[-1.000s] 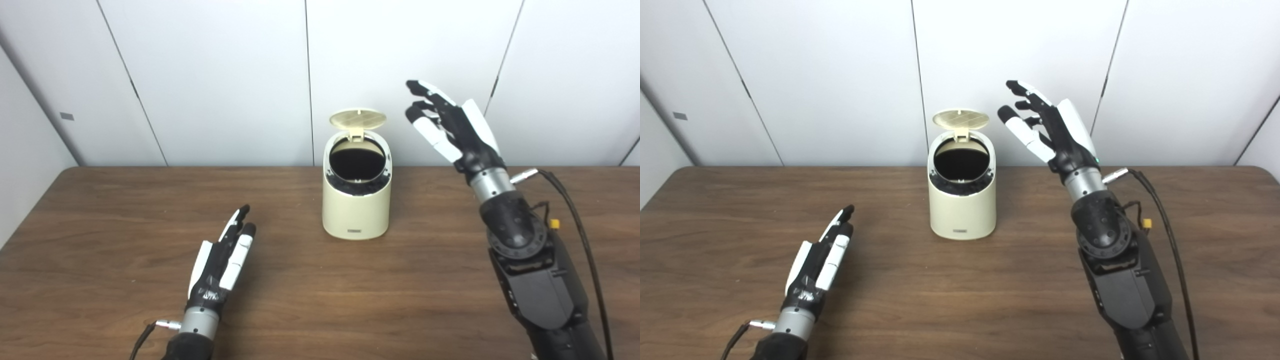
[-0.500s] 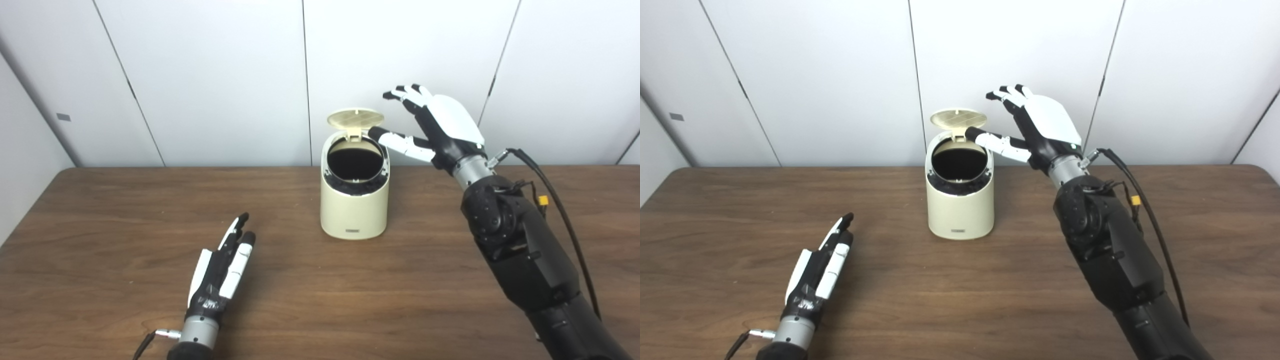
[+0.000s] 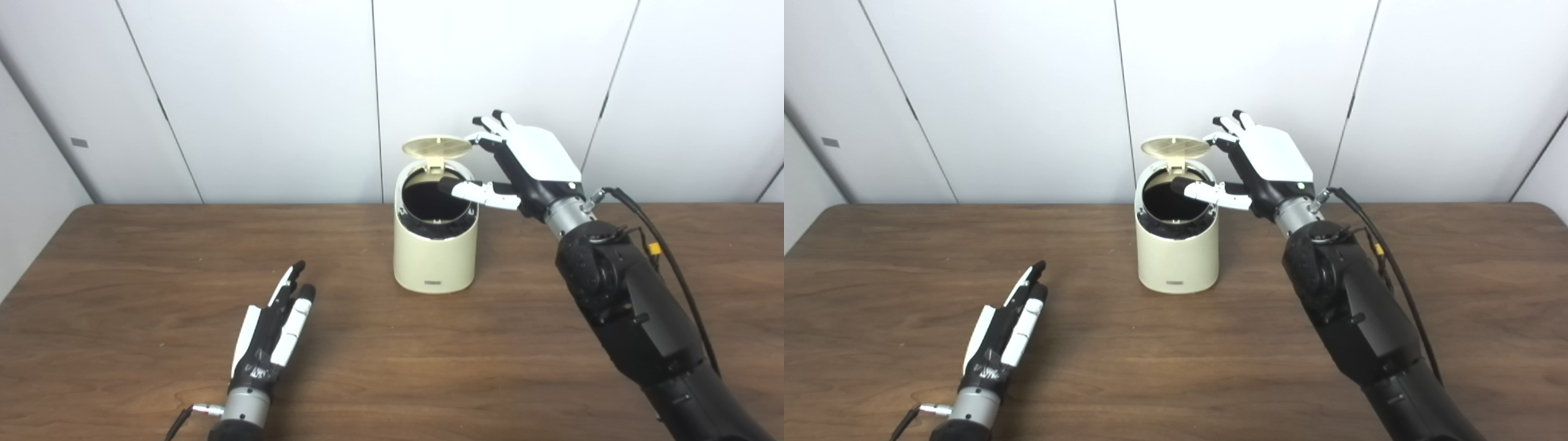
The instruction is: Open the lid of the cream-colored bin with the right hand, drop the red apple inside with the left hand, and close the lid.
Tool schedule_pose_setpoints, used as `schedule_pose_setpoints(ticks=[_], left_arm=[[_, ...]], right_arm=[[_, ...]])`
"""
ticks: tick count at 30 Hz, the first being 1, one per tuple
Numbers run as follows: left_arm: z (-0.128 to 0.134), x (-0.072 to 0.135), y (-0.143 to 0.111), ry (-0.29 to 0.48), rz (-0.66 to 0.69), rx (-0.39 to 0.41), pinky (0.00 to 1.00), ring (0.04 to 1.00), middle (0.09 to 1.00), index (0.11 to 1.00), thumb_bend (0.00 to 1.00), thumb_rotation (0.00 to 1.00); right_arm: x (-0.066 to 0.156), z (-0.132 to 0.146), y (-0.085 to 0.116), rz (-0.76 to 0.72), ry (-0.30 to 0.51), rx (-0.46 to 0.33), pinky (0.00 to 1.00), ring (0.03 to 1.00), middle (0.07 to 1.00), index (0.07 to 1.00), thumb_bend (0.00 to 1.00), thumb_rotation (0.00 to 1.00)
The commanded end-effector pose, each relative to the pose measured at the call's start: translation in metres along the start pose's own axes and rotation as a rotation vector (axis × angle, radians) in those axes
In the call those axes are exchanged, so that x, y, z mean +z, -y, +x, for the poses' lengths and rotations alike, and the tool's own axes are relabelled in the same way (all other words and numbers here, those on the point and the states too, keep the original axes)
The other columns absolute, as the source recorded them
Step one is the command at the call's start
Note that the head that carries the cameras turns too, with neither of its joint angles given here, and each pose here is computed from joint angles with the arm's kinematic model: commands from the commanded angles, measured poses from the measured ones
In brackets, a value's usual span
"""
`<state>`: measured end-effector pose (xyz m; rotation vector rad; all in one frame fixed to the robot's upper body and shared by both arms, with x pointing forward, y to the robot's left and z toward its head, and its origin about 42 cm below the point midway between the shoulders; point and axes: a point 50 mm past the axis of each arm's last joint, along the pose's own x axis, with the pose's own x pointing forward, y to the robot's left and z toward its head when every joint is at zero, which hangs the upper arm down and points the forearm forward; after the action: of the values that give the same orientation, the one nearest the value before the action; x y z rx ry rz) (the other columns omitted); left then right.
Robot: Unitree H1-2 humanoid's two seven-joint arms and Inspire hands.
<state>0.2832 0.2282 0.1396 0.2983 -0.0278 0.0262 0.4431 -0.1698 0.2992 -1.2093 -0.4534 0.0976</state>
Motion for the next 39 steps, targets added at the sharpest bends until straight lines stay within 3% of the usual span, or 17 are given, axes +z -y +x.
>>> schedule_pose_setpoints(ticks=[1,24,39], left_arm=[[0.007,0.011,-0.001,0.07,0.01,0.01,0.95,0.99,0.997,0.992,0.62,0.98],[0.008,0.01,0.001,0.056,0.038,0.013,0.95,0.989,0.994,0.989,0.63,0.94],[0.009,0.009,0.004,0.042,0.068,0.021,0.97,0.99,0.985,0.98,0.62,0.96]], right_arm=[[0.013,0.007,0.024,-0.017,0.068,-0.08,0.93,1.0,0.933,0.746,0.59,1.0],[0.028,-0.01,0.03,-0.041,0.126,-0.047,0.97,1.0,0.94,0.765,0.59,1.0],[0.024,-0.011,0.013,-0.149,0.122,0.022,0.97,1.0,0.913,0.742,0.57,0.98]])
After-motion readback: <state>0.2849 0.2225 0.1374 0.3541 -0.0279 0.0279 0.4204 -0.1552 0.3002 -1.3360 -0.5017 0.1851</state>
